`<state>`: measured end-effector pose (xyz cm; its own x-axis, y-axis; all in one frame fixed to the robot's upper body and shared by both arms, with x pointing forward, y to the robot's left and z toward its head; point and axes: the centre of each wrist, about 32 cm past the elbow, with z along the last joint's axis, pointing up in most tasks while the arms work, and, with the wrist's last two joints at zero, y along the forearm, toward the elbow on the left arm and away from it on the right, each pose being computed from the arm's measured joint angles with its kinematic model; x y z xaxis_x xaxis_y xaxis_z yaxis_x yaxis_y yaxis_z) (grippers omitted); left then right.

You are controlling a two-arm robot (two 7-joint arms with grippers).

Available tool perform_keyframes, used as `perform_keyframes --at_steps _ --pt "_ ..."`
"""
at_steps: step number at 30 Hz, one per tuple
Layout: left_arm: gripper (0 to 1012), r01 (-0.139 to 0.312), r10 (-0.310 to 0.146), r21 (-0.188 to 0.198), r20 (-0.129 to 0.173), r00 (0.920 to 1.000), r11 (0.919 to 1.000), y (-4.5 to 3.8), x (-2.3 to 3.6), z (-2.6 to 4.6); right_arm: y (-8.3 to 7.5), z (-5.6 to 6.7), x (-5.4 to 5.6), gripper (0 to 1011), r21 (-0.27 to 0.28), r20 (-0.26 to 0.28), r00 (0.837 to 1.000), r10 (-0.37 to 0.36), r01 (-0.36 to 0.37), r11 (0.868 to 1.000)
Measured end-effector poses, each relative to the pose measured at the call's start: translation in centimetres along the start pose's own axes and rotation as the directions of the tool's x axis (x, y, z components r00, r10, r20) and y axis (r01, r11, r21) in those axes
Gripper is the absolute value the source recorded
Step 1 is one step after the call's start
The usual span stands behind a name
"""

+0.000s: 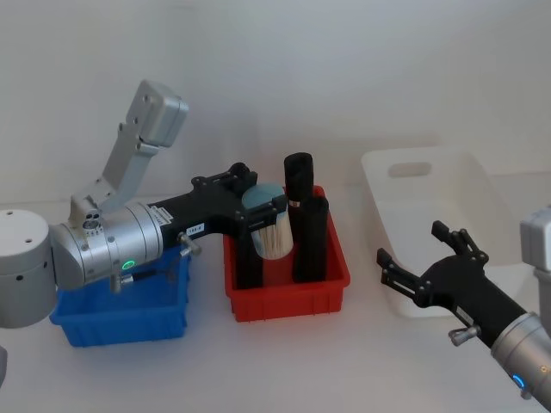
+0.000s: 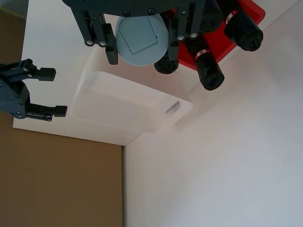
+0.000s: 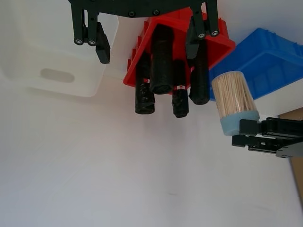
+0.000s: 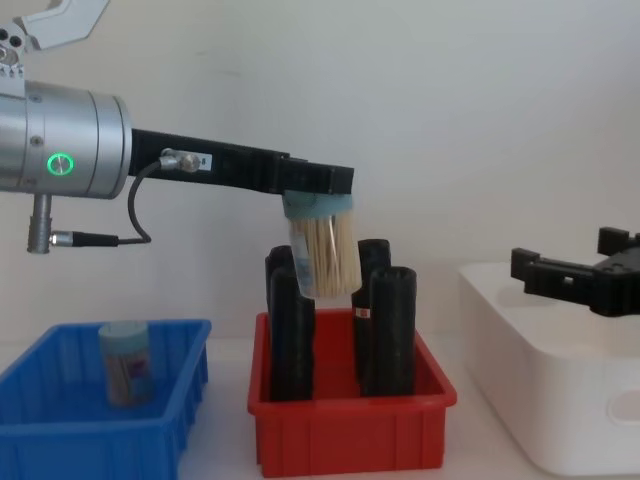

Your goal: Pick the cotton swabs from the blue box and place them into the white box.

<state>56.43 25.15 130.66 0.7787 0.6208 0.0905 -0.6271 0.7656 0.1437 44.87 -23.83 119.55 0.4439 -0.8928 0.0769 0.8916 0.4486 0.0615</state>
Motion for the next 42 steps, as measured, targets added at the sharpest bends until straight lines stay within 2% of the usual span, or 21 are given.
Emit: perform_keyframes --at_steps 8,12,21,31,42 --pt "645 0.006 -0.006 0.000 0.000 1.0000 1.0000 -0.06 0.00 0.05 0.6 0.7 0.2 1002 0.006 0.022 0.994 0.104 -0.104 0.995" --pt "645 0.008 -0.008 0.000 0.000 1.0000 1.0000 -0.08 -0.01 0.05 1.0 1.2 0.3 1002 0.008 0.034 0.987 0.160 -0.160 0.987" --pt "645 0.010 -0.010 -0.001 0.000 0.9999 0.9999 -0.11 -0.02 0.08 2.9 2.4 0.0 1002 0.012 0.069 0.955 0.287 -0.289 0.957" --pt "645 0.011 -0.011 -0.001 0.000 0.9999 0.9999 -0.12 -0.02 0.11 5.4 2.9 -0.6 1002 -0.012 0.102 0.937 0.335 -0.335 0.942" --pt "645 0.012 -0.012 -0.001 0.000 0.9999 0.9999 -0.12 -0.01 0.12 7.7 2.9 -1.1 1002 -0.049 0.113 0.932 0.345 -0.342 0.939"
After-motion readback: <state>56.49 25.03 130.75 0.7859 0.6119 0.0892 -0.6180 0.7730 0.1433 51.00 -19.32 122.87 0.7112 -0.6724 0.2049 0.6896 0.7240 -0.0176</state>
